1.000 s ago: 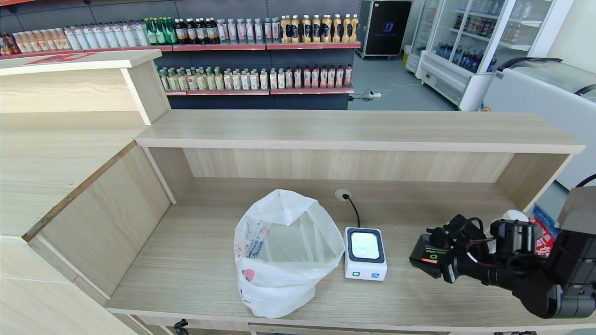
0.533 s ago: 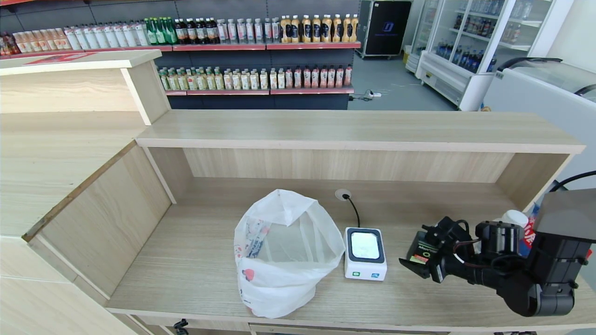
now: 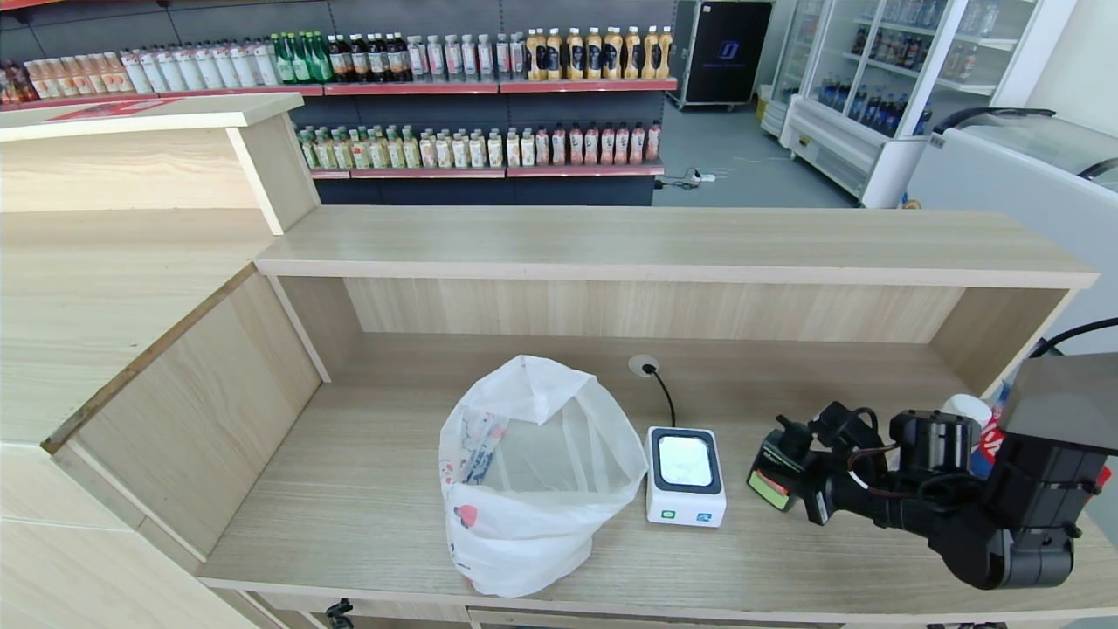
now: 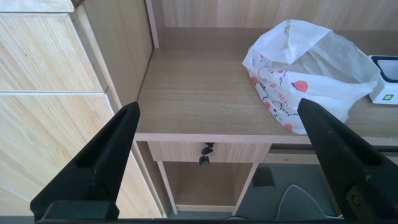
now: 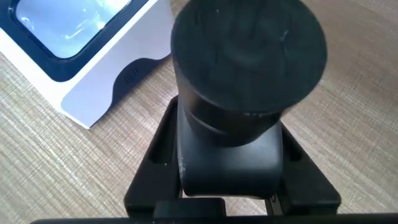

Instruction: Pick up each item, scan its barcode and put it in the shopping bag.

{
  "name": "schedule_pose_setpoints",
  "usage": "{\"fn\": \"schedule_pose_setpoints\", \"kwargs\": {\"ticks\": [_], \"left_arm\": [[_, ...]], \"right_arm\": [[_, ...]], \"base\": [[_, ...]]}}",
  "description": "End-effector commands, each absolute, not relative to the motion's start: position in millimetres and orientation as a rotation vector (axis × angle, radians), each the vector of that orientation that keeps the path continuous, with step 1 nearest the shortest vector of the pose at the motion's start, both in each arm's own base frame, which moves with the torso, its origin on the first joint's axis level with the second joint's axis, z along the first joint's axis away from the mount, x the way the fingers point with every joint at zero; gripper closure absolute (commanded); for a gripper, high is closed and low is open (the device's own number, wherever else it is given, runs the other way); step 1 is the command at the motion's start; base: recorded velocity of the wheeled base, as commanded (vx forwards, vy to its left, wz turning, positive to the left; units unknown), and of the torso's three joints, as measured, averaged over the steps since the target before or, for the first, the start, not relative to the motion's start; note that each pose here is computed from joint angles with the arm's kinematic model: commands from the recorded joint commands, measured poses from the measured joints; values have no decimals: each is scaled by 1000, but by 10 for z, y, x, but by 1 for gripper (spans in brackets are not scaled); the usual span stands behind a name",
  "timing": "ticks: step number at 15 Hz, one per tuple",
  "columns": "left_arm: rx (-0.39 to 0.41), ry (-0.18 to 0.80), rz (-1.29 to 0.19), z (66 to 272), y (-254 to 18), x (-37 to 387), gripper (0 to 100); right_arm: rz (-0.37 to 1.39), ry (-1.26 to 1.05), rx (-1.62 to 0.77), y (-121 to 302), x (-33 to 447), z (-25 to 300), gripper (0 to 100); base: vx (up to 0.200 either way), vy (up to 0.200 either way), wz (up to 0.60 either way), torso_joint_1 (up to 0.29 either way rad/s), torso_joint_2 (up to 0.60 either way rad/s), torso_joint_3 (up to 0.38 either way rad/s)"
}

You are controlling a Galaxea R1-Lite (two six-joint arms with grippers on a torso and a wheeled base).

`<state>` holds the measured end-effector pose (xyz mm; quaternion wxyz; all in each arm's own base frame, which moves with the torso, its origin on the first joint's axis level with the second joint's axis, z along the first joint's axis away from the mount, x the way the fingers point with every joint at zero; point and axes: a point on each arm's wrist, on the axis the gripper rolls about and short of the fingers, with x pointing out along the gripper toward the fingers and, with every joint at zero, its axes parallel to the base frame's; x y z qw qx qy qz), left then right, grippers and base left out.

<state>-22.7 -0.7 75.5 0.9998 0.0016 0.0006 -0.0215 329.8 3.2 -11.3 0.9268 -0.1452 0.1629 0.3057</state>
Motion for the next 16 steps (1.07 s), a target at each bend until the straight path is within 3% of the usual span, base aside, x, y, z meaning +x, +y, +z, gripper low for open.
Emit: {"fn": "schedule_pose_setpoints", "kwargs": {"ticks": [1, 3, 5, 8, 16], "left_arm": [[3, 1, -43, 755, -7, -227, 0], [3, 1, -43, 755, -7, -227, 0], [3, 1, -43, 755, -7, -227, 0], [3, 1, -43, 755, -7, -227, 0], [3, 1, -43, 755, -7, -227, 0]], "right_arm": [[624, 291, -315, 48, 3191, 132, 100], [622, 229, -339, 88, 3057, 453, 100], [621, 139, -433, 108, 2708, 1011, 100], [607, -53, -844, 93, 2209, 1455, 100], [474, -744, -1746, 359, 1546, 2033, 100]], "base": [[0, 0, 0, 0, 0, 0], [0, 0, 0, 0, 0, 0], [0, 0, 0, 0, 0, 0], [0, 0, 0, 0, 0, 0], [0, 0, 0, 0, 0, 0]]}}
